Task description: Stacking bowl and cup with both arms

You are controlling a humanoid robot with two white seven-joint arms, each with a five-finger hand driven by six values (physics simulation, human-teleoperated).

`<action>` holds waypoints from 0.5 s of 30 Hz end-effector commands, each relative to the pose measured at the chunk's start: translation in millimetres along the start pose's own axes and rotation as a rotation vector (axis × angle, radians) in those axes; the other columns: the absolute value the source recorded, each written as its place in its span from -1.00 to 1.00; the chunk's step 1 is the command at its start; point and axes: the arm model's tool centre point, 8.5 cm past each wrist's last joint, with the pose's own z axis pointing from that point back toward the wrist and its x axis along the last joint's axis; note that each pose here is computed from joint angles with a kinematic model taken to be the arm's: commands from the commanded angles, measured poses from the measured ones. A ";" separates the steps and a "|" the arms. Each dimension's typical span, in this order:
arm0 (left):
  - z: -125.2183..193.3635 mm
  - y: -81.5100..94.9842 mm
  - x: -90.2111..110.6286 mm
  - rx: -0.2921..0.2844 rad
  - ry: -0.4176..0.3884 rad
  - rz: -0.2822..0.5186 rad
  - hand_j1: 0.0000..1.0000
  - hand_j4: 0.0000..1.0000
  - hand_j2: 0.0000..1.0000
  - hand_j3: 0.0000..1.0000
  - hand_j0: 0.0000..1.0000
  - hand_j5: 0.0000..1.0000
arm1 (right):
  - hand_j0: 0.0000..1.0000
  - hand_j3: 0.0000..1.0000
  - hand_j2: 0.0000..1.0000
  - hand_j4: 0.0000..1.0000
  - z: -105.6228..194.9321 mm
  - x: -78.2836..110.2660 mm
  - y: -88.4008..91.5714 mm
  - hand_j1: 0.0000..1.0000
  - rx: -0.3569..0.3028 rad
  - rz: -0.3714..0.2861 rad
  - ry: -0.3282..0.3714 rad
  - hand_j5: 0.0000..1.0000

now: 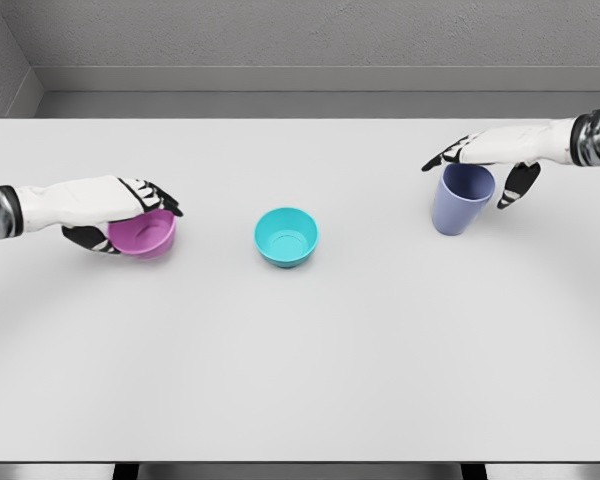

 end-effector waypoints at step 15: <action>-14.4 26.0 28.5 0.045 -0.085 -0.067 0.32 0.32 0.32 0.32 0.32 0.32 | 1.00 1.00 1.00 1.00 -0.1 1.1 -3.5 1.00 -0.006 0.001 -0.002 1.00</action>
